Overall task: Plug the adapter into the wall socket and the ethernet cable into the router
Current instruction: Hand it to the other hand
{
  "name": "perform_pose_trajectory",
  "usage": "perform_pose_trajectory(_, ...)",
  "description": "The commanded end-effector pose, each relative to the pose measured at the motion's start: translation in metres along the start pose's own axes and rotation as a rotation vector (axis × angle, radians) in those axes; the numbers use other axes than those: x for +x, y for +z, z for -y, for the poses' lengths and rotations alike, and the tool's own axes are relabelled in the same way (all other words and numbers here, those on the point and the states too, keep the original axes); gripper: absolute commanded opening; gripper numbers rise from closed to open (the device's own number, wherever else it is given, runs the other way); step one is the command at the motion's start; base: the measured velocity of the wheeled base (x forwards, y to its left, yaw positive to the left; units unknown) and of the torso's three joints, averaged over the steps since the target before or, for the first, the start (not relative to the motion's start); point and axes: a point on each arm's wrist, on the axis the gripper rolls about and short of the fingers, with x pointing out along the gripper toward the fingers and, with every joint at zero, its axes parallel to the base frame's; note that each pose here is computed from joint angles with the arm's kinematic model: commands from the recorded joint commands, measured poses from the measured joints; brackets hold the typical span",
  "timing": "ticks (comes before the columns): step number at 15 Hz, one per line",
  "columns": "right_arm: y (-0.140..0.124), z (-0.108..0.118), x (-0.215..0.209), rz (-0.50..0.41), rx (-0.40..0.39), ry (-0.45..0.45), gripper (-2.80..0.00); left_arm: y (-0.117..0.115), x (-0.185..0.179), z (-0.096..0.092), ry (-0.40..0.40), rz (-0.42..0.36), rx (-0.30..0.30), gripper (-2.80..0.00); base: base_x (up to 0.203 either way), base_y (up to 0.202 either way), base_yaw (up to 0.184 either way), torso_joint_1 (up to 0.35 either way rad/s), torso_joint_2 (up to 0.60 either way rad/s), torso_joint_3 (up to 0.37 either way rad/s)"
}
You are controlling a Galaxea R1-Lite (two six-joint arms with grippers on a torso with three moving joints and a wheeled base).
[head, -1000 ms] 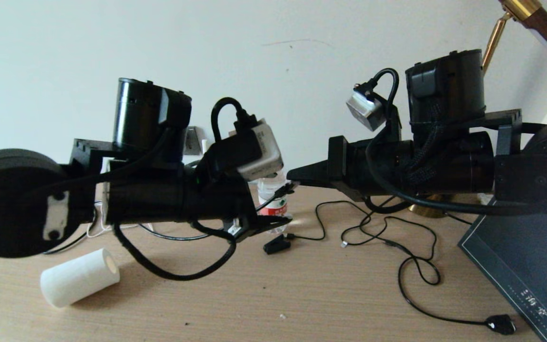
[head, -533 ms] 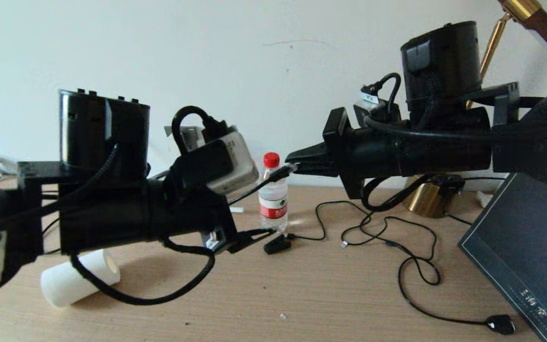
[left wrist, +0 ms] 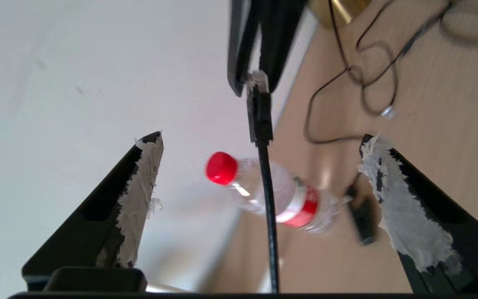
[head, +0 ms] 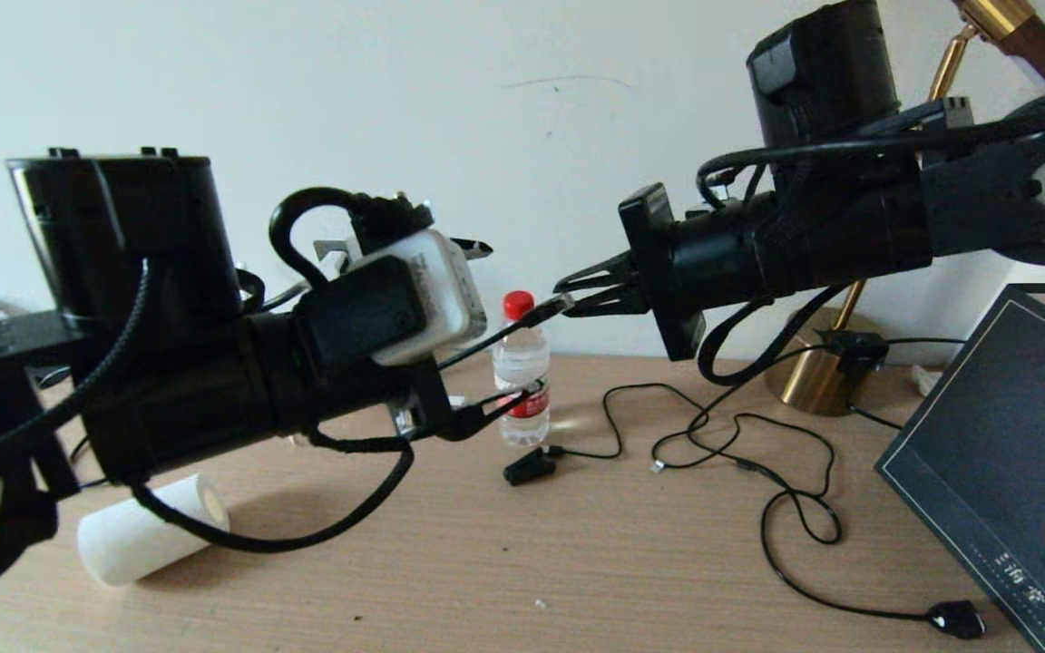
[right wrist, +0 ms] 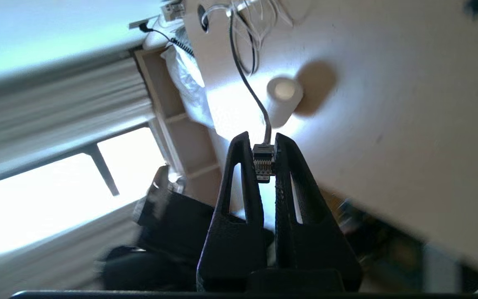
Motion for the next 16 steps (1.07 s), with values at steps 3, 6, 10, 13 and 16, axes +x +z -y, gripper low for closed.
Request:
perform_pose_trajectory(3, 0.017, -0.009, -0.013, -0.129, 0.120, 0.054, -2.80, -0.005, -0.005, 0.007, 0.026, 0.010, 0.145, 0.00, 0.000, 0.000, 0.000, 0.000, 0.00, 0.000)
perform_pose_trajectory(6, 0.017, -0.012, -0.017, -0.143, 0.133, 0.063, -2.80, -0.004, 0.001, 0.003, 0.065, 0.021, 0.197, 0.00, 0.000, 0.000, 0.000, 0.000, 0.00, 0.000)
perform_pose_trajectory(10, 0.016, -0.010, -0.017, -0.168, 0.136, 0.060, -2.80, -0.001, 0.003, -0.002, 0.082, 0.031, 0.191, 0.00, 0.000, 0.000, 0.000, 0.000, 0.00, 0.000)
perform_pose_trajectory(13, 0.014, -0.011, -0.018, -0.197, 0.136, 0.065, -2.80, 0.001, 0.007, -0.007, 0.095, 0.042, 0.192, 0.00, 0.000, 0.000, 0.000, 0.000, 0.00, 0.000)
perform_pose_trajectory(16, 0.013, -0.011, -0.017, -0.205, 0.137, 0.064, -2.80, 0.001, 0.016, -0.009, 0.096, 0.044, 0.190, 0.00, 0.000, 0.000, 0.000, 0.000, 0.00, 0.000)
